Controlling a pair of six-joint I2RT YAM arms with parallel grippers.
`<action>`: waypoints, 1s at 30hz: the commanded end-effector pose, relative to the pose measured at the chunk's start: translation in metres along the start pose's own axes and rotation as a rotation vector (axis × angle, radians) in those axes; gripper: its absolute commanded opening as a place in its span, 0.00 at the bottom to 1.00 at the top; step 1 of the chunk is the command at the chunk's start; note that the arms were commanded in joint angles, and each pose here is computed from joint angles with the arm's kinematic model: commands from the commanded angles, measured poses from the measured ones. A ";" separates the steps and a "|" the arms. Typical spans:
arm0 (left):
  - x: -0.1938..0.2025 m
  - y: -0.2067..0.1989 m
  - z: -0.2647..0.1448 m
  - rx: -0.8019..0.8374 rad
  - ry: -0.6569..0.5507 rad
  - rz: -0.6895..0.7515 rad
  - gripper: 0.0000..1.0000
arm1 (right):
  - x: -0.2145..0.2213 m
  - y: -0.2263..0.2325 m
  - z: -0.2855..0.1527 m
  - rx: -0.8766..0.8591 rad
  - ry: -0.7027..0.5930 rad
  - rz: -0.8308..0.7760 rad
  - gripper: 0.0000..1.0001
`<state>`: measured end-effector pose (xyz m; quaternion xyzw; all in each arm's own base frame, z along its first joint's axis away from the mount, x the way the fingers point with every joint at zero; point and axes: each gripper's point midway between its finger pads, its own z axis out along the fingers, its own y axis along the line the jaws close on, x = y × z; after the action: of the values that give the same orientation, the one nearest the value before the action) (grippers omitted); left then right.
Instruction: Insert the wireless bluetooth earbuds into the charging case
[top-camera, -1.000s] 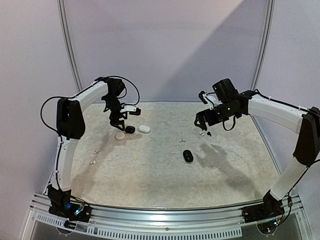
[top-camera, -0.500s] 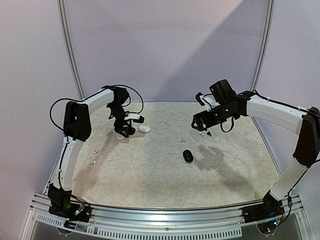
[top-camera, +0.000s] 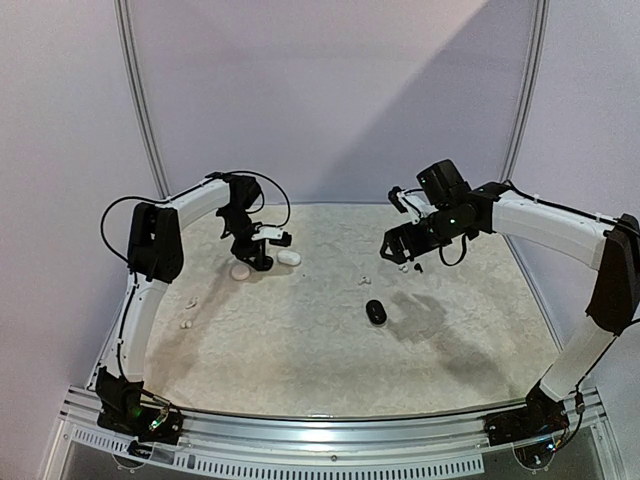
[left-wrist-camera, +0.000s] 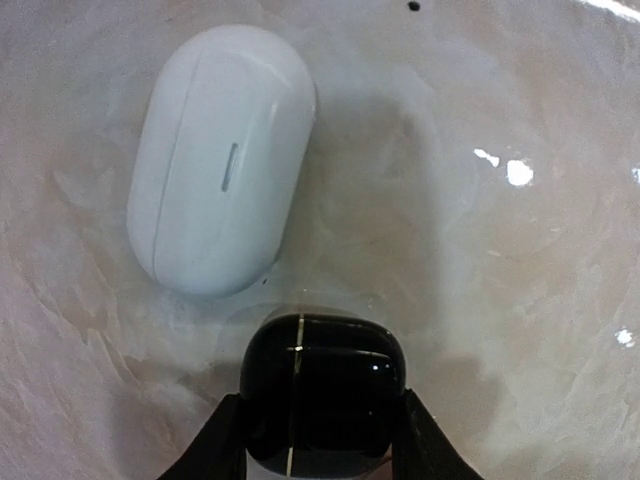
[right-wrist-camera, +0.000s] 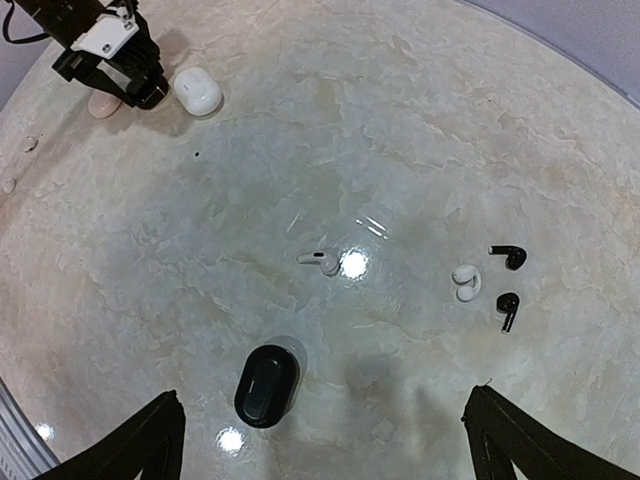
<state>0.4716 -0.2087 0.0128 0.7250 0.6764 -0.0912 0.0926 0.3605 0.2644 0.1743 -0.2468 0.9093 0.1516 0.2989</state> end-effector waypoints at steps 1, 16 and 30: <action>-0.011 -0.015 -0.005 0.022 0.010 0.011 0.17 | -0.008 0.001 -0.010 0.015 -0.030 0.008 0.99; -0.052 -0.107 -0.203 -0.337 0.048 0.147 0.08 | -0.109 0.038 -0.049 -0.183 -0.352 0.128 0.95; -0.131 -0.203 -0.238 -0.873 -0.226 0.448 0.06 | -0.115 0.236 -0.052 -0.707 -0.348 -0.044 0.83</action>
<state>0.2459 -0.2379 0.2505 0.7754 0.4680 0.1170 0.4076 0.3260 0.4412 0.3085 -0.2788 0.7697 0.4290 0.3819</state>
